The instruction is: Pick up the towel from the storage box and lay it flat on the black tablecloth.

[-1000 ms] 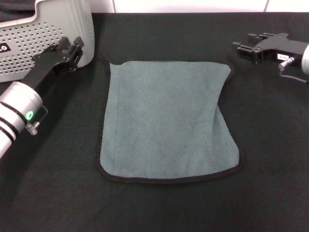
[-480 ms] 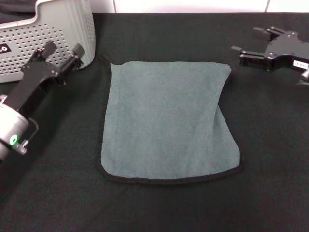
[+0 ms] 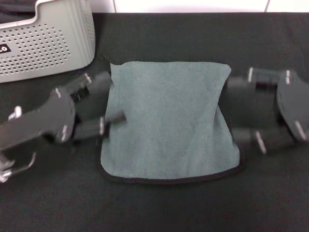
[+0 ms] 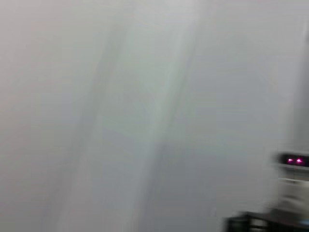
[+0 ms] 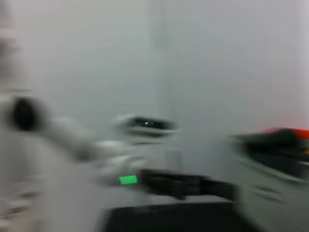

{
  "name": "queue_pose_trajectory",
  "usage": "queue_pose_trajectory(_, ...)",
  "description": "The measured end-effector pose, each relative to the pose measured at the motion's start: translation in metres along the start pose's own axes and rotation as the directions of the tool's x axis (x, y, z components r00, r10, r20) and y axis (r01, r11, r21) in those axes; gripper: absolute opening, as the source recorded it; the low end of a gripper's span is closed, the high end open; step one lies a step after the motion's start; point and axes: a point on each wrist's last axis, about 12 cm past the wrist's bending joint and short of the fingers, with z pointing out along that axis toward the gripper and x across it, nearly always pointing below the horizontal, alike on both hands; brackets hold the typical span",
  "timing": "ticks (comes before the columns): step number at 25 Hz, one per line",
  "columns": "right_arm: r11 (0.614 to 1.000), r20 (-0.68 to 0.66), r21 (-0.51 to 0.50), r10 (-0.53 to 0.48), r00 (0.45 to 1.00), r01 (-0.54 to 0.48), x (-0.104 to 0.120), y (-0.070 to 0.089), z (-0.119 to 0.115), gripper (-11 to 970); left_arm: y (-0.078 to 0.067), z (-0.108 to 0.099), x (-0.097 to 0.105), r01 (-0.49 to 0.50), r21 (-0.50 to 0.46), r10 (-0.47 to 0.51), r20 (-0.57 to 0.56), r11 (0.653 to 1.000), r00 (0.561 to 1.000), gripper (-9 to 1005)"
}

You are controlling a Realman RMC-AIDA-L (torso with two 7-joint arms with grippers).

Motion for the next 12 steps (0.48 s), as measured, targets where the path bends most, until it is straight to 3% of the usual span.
queue_pose_trajectory(4,0.98,-0.007,-0.197,-0.023,1.0,0.021,-0.017,0.016,0.003,885,-0.007,0.005,-0.021,-0.006,0.201,0.015,-0.045,0.98,0.999,892)
queue_pose_trajectory(12,0.97,-0.031,-0.241,-0.035,0.999,0.027,-0.022,0.032,0.006,885,-0.009,0.01,-0.026,-0.028,0.26,0.047,-0.067,0.965,0.997,891)
